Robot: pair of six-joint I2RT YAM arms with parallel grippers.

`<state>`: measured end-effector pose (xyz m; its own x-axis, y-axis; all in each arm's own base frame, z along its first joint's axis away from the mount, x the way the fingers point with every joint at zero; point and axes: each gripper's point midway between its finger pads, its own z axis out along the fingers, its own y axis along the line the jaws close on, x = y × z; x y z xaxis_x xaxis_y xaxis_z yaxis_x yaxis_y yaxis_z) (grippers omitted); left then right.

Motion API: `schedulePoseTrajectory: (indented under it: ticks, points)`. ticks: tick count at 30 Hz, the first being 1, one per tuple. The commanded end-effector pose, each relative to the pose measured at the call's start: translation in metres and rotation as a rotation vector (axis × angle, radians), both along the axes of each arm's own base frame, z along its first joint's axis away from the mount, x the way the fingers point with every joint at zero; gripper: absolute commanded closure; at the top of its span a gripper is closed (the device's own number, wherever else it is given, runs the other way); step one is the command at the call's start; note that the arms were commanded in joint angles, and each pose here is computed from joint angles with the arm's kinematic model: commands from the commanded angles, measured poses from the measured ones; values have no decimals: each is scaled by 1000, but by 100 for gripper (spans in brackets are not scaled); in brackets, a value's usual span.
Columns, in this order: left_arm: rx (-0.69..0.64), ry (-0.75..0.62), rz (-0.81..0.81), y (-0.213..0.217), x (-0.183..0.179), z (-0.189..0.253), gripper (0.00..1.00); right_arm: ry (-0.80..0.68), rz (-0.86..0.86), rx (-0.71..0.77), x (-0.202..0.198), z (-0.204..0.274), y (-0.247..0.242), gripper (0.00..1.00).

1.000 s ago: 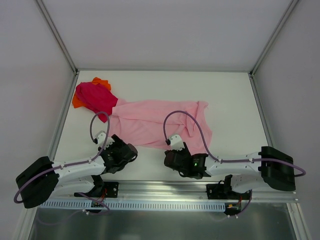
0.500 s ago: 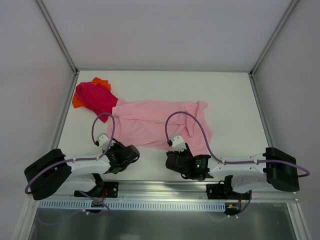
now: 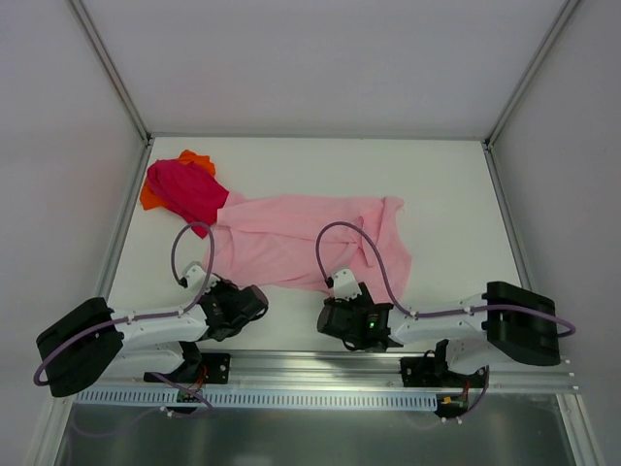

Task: Fold and stack the t-shirts
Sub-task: Grap the side of the flattened tshirt closest away from the robot with both arms

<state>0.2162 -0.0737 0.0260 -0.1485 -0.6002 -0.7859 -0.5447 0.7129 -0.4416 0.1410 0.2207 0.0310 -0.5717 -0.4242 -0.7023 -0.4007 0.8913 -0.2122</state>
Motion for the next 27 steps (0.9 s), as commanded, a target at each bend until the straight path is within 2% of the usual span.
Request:
schedulePoseTrajectory:
  ticks: [1, 5, 11, 13, 14, 17, 22, 27]
  points:
    - [42, -54, 24, 12, -1, 11, 100, -53, -40, 15, 9, -4, 10, 41]
    - [61, -49, 30, 18, -5, 12, 100, -45, -45, -54, 10, -20, 10, 41]
    - [56, -68, 30, 19, -5, 18, 100, -42, -39, -53, 10, -23, 15, 43]
    - [59, -68, 24, 18, -6, 19, 100, -45, -33, -53, 11, -20, 18, 55]
    - [57, -73, 22, 18, -5, 21, 100, -45, -31, -56, 11, -20, 19, 71]
    - [66, -75, 18, 18, -5, 24, 100, -44, -32, -66, 12, -20, 22, 99]
    - [81, -74, 16, 15, -3, 27, 100, -52, -20, -61, 14, -10, 29, 99]
    - [95, -83, 5, 10, 0, 36, 100, -117, -12, -24, 22, 35, 34, 99]
